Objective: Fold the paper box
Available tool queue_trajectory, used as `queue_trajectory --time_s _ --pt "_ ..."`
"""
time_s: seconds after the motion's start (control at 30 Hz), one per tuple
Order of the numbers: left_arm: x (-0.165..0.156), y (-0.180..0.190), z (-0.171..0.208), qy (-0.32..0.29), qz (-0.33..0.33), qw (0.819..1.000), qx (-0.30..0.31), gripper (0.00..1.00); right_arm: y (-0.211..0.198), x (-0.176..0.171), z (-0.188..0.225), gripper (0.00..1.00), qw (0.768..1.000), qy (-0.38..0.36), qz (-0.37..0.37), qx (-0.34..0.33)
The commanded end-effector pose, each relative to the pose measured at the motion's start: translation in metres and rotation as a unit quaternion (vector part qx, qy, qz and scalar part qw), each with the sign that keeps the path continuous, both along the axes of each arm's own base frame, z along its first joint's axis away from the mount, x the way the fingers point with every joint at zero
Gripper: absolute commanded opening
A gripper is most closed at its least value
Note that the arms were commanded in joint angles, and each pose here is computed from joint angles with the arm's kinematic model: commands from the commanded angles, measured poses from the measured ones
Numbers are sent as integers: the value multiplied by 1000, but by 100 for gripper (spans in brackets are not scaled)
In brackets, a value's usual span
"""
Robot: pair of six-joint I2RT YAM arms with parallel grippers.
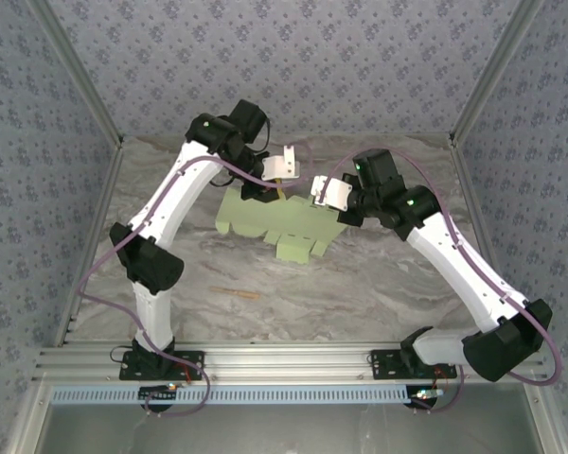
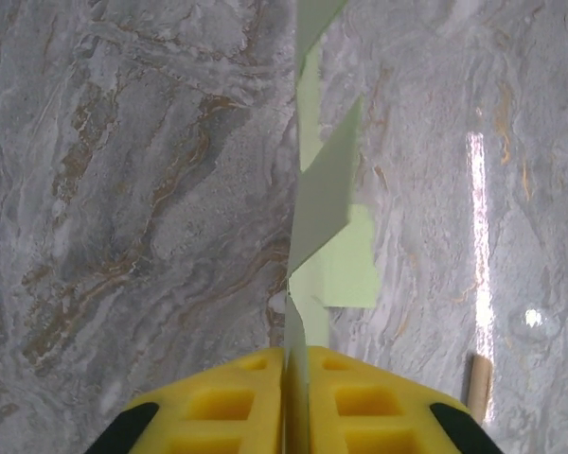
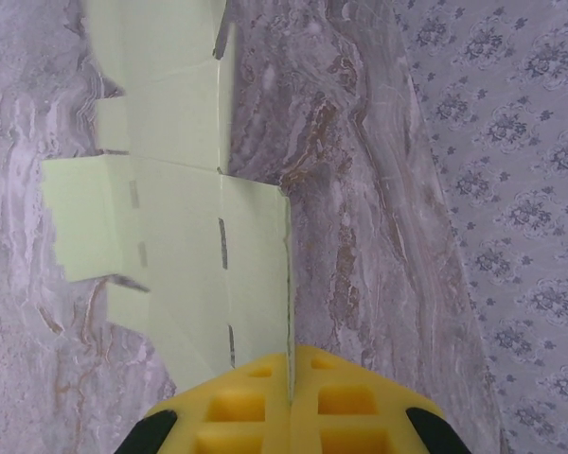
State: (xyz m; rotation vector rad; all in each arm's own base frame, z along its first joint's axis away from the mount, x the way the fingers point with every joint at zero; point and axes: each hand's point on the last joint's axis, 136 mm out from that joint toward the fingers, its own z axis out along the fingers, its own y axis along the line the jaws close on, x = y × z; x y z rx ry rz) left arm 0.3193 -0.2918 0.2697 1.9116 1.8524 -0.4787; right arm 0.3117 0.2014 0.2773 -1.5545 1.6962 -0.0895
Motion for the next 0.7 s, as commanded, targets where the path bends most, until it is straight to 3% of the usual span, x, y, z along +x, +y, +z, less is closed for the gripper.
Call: queue_trajectory --time_s 0.0,0.03,0.07,0.13,0.2,0.27,0.37,0.43,0.67 --pt "-3 1 0 41 14 999 -11 8 5 1 19 0 999 -19 -3 31" --pt "-2 1 2 42 17 999 -16 6 5 3 22 2 999 -20 -10 40" --pt "-1 1 6 43 23 998 -25 3 4 6 26 10 998 -24 -25 53" --pt "4 2 17 42 38 997 -48 0 0 11 37 34 994 -21 -62 92" --pt "12 7 31 38 59 994 -78 0 -2 11 53 67 984 -11 -77 159" --pt "13 10 43 40 69 991 -106 0 -9 7 63 79 969 14 -87 231" --pt "13 17 59 45 76 984 -153 0 -27 6 73 84 936 42 -103 334" --pt "11 23 69 43 77 978 -187 0 -39 9 57 84 917 68 -114 377" --pt "7 36 90 34 79 965 -248 0 -51 29 25 84 878 108 -93 457"
